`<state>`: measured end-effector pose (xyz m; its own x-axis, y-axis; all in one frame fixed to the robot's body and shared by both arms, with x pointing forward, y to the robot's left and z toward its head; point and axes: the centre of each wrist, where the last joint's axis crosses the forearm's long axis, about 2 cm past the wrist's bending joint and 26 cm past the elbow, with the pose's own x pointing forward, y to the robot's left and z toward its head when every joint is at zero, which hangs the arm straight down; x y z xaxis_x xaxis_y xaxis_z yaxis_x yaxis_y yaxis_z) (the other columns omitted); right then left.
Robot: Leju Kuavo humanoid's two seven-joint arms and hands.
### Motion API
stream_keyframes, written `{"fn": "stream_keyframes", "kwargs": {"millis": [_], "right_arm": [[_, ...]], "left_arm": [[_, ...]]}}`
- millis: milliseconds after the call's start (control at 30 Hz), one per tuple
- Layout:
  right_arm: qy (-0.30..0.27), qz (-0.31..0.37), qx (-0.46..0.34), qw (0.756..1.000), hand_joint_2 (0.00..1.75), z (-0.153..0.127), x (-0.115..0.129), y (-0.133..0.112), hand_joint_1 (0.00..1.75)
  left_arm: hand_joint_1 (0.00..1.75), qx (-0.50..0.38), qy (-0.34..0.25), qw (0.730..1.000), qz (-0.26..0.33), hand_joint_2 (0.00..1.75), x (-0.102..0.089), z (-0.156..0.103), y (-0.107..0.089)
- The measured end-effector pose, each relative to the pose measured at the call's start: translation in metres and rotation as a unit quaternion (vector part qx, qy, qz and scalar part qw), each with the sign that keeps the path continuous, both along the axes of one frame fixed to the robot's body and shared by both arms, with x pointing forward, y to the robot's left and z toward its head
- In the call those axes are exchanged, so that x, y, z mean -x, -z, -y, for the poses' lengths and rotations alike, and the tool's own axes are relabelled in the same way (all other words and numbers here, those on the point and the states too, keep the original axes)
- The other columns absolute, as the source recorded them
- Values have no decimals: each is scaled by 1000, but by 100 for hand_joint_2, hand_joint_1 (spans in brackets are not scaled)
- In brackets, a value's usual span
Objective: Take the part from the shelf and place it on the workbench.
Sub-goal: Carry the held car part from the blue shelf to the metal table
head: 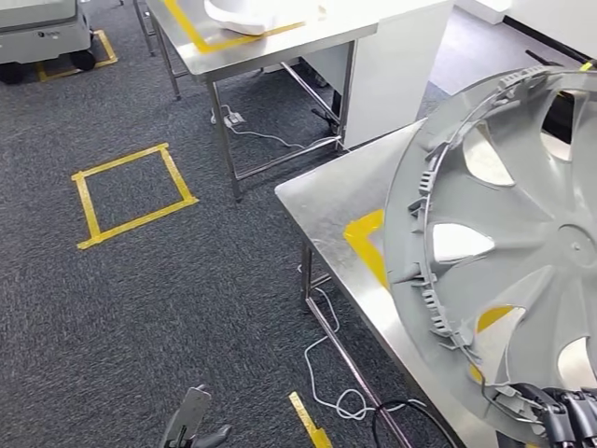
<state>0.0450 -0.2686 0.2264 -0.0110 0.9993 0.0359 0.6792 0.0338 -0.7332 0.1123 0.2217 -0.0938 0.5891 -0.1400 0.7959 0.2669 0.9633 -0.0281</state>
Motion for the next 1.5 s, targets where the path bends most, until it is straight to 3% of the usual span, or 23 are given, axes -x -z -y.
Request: {"fn": "stream_keyframes", "kwargs": {"millis": [1067, 1267, 1500], "right_arm": [[21, -25, -47, 998, 175, 4, 6, 8, 175], [-20, -27, -80, 996, 175, 14, 12, 17, 175], [-15, -64, -107, 992, 175, 32, 17, 32, 175]], "left_arm": [[0, -3, -1, 1000, -2, 175, 3, -3, 1], [0, -3, -1, 1000, -1, 175, 2, -2, 1], [0, -5, 0, 1000, -3, 175, 4, -3, 2]]}}
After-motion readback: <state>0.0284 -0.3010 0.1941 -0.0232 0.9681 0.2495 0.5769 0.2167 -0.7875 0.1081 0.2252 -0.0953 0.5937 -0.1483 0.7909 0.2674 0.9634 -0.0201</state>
